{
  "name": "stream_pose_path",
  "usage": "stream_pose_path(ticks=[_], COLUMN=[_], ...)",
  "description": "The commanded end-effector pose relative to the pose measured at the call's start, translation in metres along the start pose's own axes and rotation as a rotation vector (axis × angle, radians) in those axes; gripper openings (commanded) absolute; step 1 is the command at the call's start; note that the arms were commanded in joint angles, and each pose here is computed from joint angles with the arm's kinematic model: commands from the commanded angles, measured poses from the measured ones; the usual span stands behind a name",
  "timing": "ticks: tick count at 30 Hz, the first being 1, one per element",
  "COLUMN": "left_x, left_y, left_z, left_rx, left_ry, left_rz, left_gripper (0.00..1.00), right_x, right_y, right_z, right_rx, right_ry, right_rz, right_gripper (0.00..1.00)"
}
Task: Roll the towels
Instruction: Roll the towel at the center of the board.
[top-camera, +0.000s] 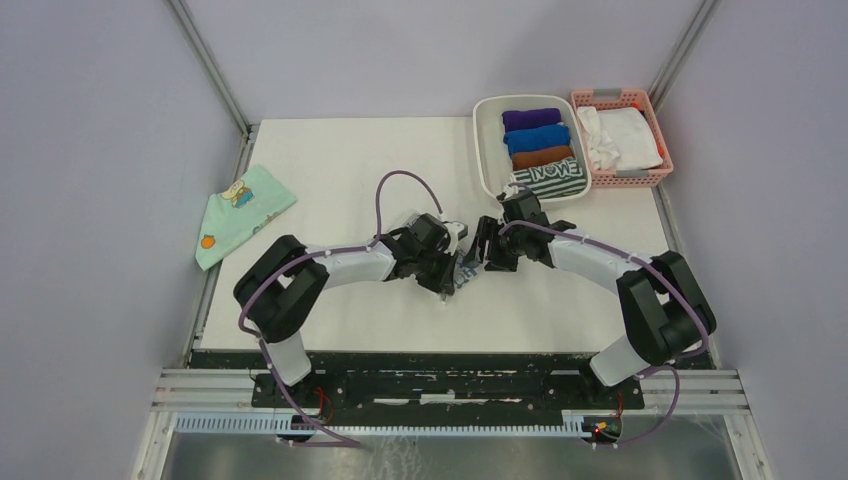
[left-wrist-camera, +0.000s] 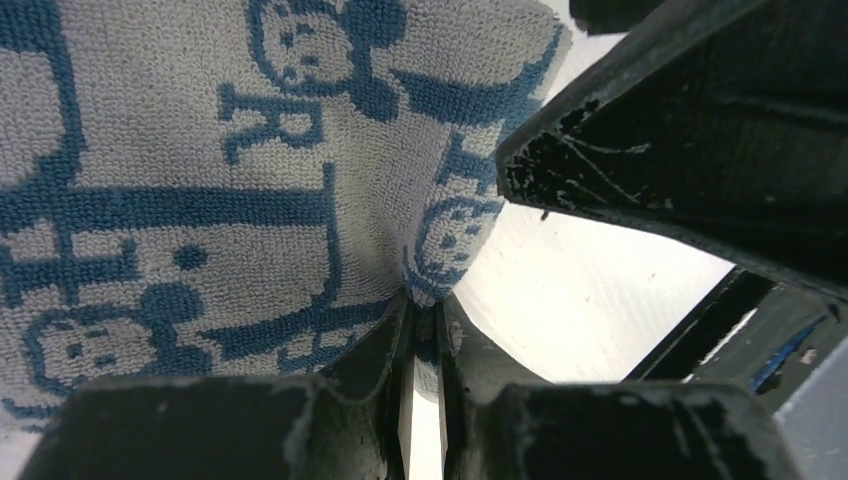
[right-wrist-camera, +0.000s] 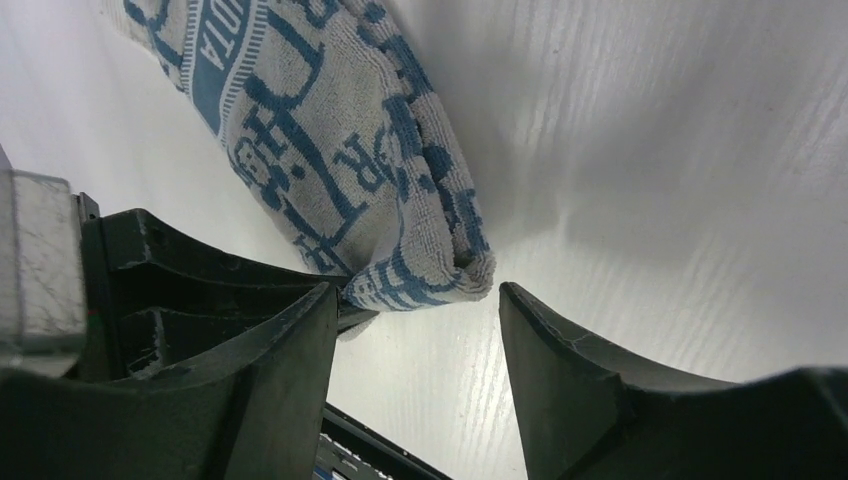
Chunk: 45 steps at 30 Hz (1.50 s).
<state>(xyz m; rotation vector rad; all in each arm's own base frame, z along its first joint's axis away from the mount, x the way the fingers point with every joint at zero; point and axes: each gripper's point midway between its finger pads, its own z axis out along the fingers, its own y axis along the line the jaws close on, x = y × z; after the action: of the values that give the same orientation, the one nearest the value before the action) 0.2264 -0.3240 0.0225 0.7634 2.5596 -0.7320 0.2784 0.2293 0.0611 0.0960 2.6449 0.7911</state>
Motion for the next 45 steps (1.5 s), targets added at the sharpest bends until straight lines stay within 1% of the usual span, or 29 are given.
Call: stream_pose_path(ticks=[1, 6, 11, 14, 17, 20, 22, 24, 28, 31, 35, 39, 42, 45], left_x=[-0.007, -0.011, -0.013, -0.011, -0.011, -0.011, -0.011, -0.013, -0.026, -0.033, -0.042, -0.045, -0.044, -0.039], left_y=[-0.009, -0.007, -0.005, -0.002, -0.001, -0.002, -0.002, 0.0, 0.0, -0.005, -0.011, -0.023, -0.027, -0.021], left_z=[0.004, 0.009, 0.013, 0.014, 0.011, 0.006, 0.002, -0.004, -0.02, -0.03, -0.038, -0.037, -0.03, -0.02], left_rx=[0.095, 0.102, 0.095, 0.076, 0.063, 0.034, -0.003, -0.057, -0.199, -0.328, -0.442, -0.502, -0.554, -0.612], left_ry=[-0.019, -0.028, -0.03, -0.027, -0.034, -0.042, -0.052, -0.071, -0.169, -0.245, -0.339, -0.386, -0.395, -0.367], left_rz=[-0.108, -0.132, -0.138, -0.139, -0.131, -0.098, -0.071, -0.043, 0.045, 0.158, 0.257, 0.366, 0.428, 0.477], left_gripper=[0.18, 0.17, 0.18, 0.2, 0.25, 0.29, 0.35, 0.42, 0.51, 0.56, 0.61, 0.65, 0.67, 0.67], right_x=[-0.001, 0.005, 0.002, -0.001, -0.005, -0.007, -0.008, -0.009, -0.007, -0.005, -0.002, -0.003, -0.005, -0.007], right_y=[-0.004, -0.009, -0.011, -0.013, -0.015, -0.018, -0.017, -0.016, -0.015, -0.011, -0.007, -0.005, -0.006, -0.006], right_z=[0.01, 0.022, 0.031, 0.034, 0.034, 0.033, 0.031, 0.029, 0.024, 0.024, 0.024, 0.022, 0.019, 0.016], right_rx=[0.023, 0.033, 0.039, 0.051, 0.075, 0.11, 0.123, 0.134, 0.163, 0.159, 0.143, 0.128, 0.132, 0.127], right_ry=[-0.006, 0.026, 0.004, -0.006, -0.011, -0.012, -0.005, 0.006, 0.041, 0.073, 0.125, 0.154, 0.158, 0.164], right_rz=[0.082, 0.139, 0.182, 0.202, 0.217, 0.228, 0.234, 0.244, 0.275, 0.32, 0.393, 0.476, 0.504, 0.529], right_gripper=[0.68, 0.68, 0.62, 0.57, 0.48, 0.34, 0.25, 0.2, 0.08, 0.02, 0.0, 0.0, 0.0, 0.0])
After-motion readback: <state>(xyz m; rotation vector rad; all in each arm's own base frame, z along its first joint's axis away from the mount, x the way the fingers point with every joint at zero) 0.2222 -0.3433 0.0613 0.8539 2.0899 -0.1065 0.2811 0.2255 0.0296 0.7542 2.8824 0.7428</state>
